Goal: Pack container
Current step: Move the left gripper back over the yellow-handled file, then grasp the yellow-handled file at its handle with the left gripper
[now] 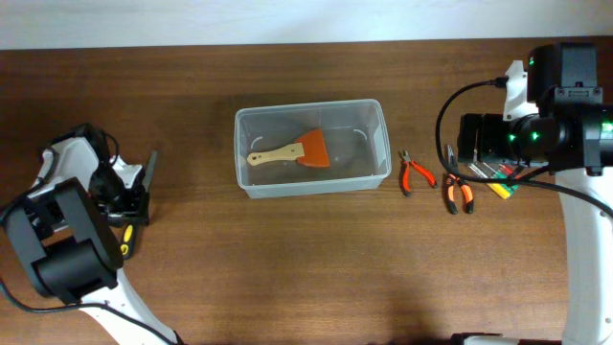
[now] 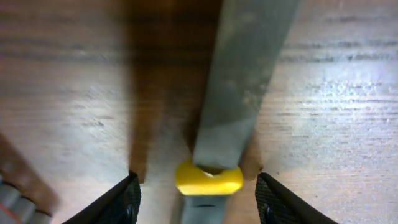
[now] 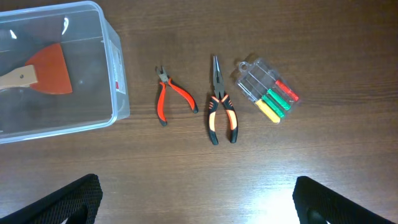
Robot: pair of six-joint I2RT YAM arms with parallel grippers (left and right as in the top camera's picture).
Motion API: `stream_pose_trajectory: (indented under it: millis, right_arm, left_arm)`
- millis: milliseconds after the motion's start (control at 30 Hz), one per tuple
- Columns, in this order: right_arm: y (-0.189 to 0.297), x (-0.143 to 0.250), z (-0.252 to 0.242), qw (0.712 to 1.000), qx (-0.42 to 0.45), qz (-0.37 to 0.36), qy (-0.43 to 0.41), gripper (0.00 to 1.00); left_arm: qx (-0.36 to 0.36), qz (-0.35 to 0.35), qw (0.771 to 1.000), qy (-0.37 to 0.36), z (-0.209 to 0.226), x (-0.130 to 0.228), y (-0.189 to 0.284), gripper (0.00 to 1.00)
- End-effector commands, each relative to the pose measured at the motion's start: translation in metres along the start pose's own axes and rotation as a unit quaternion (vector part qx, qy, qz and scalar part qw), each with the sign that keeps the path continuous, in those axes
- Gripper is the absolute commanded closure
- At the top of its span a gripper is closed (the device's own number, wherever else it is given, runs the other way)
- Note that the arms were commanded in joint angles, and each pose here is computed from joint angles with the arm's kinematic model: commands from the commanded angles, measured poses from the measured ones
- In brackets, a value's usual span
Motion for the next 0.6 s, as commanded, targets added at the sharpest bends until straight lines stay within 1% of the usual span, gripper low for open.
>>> stream_pose_trajectory:
  millis: [0, 100, 233, 300, 367, 567]
  right_arm:
    - [0.000, -0.001, -0.002, 1.000, 0.002, -0.001, -0.005, 0.01]
    - [0.000, -0.001, -0.002, 1.000, 0.002, -0.001, -0.005, 0.01]
    - [0.000, -0.001, -0.002, 1.000, 0.002, -0.001, -0.005, 0.01]
    - [0.000, -0.001, -0.002, 1.000, 0.002, -0.001, -0.005, 0.01]
    - [0.000, -0.001, -0.002, 1.000, 0.002, -0.001, -0.005, 0.01]
    - [0.000, -0.001, -0.002, 1.000, 0.002, -0.001, -0.005, 0.01]
  left_arm:
    - [0.049, 0.040, 0.998, 0.000, -0.022, 0.006, -0.037, 0.41]
    - [0.040, 0.025, 0.999, -0.003, -0.024, 0.000, -0.041, 0.47]
    - [0.032, 0.016, 0.999, -0.008, -0.028, -0.002, -0.051, 0.48]
    - [0.031, 0.012, 0.999, -0.008, -0.028, -0.001, -0.057, 0.53]
    - [0.029, 0.006, 1.000, -0.007, -0.029, -0.002, -0.061, 0.54]
    - [0.020, -0.015, 1.000, -0.006, -0.028, -0.004, -0.072, 0.53]
Point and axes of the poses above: each gripper's point midway between its finger pads, its own y axis back along the fingers, its own z axis along the line the jaws close on, x = y × z, the point moved 6 cm from there along y, back along the fingers, and after that the axes turned 3 degrees about -y, right-handed, at the moved point
